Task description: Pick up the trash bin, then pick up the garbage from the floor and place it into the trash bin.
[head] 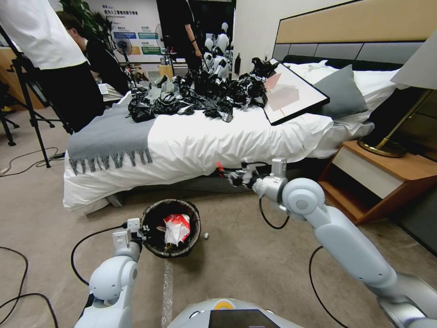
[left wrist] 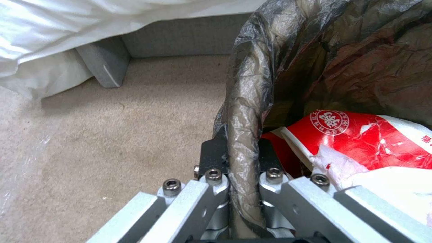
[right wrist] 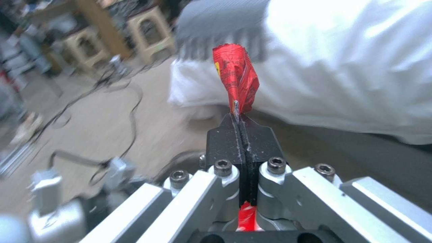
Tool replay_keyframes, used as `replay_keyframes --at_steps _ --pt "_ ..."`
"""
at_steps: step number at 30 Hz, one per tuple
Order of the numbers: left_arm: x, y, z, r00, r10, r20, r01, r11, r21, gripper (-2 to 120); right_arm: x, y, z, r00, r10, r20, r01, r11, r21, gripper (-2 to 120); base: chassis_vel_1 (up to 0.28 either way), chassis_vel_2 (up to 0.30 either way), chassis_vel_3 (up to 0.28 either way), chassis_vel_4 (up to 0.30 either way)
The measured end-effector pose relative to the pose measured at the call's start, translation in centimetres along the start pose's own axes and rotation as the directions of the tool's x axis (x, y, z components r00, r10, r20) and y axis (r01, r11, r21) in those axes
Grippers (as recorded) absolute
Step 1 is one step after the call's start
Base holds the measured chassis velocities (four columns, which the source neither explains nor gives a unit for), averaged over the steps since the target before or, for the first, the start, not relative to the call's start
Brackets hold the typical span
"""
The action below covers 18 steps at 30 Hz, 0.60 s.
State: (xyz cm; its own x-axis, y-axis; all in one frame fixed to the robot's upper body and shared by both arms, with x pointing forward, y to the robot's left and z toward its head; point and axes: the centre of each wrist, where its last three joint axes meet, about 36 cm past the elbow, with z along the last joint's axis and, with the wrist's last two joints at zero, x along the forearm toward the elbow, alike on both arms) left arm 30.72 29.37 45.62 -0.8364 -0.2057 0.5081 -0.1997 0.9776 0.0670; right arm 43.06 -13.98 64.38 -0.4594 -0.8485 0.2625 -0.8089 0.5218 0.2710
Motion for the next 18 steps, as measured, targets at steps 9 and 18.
replay_keyframes --at_steps 9,18 --pt "-0.2 0.3 -0.1 1.0 -0.007 0.003 0.007 1.0 0.001 0 -6.8 1.0 2.6 0.983 -0.045 -0.18 0.055 0.997 0.052 0 0.0 0.0 0.0 0.0" --pt "-0.5 0.3 -0.2 1.0 -0.005 0.003 0.005 1.0 0.005 0 -10.5 1.8 6.4 0.959 -0.051 -0.277 0.062 0.998 0.031 0 0.0 0.0 0.0 0.0"
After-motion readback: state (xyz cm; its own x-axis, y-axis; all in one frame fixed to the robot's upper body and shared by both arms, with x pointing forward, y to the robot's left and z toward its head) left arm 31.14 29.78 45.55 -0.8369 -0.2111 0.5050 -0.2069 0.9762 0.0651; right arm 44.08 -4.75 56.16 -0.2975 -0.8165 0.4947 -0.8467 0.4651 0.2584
